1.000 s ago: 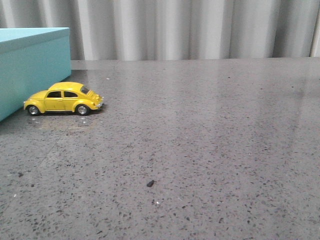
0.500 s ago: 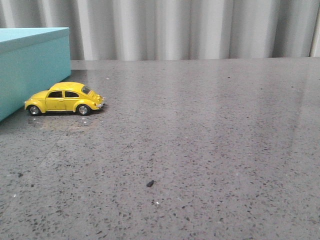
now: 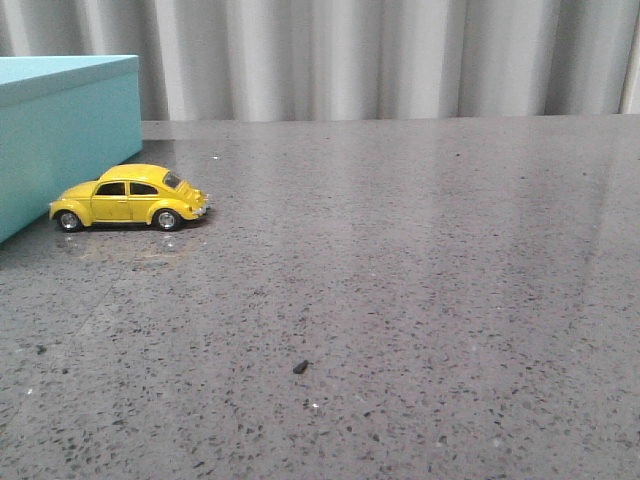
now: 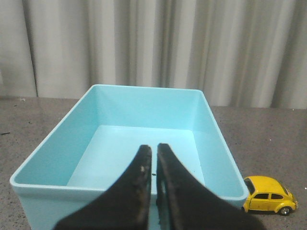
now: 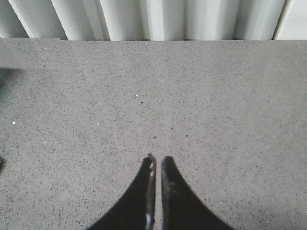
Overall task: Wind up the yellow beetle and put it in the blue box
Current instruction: 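Withdraw the right gripper and move the left gripper above the beetle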
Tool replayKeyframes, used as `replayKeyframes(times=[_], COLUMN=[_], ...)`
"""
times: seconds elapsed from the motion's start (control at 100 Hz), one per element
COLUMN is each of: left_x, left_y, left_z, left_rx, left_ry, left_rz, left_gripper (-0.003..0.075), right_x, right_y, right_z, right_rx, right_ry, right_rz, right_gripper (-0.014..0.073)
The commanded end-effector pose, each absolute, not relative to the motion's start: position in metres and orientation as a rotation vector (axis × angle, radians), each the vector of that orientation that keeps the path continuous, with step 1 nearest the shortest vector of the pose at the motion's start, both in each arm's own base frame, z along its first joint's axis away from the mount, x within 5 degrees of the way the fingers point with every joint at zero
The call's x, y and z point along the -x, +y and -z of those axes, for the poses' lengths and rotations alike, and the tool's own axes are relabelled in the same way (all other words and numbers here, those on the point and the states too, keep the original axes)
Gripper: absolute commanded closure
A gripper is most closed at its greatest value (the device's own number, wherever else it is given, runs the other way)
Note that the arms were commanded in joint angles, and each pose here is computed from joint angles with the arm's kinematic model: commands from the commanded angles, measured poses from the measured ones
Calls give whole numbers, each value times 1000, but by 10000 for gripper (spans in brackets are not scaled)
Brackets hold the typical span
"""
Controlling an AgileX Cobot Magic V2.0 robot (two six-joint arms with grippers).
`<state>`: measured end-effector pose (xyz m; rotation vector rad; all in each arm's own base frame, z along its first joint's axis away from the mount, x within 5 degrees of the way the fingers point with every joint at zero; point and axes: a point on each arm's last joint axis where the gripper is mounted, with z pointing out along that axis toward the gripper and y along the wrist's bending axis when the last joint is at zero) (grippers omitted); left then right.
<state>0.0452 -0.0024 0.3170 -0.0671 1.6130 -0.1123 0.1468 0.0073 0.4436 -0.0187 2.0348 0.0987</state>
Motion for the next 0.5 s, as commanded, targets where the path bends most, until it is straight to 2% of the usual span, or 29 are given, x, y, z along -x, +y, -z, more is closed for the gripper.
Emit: replayKeyframes(times=[0.0, 0.21, 0.49], left_x=[-53, -77, -115], left_y=[-3, -3, -4], left_z=[-339, -359, -384], left_rx=[67, 69, 29], left_ry=[1569, 1642, 1712], left_rz=[125, 123, 83], left_gripper=[741, 741, 741], right_x=[-130, -95, -66], right_y=[7, 6, 6], right_z=[-453, -437, -421], right_rx=[16, 11, 14], right_ry=[1879, 1774, 1749], right_rz=[-93, -89, -89], right_gripper=[656, 656, 656])
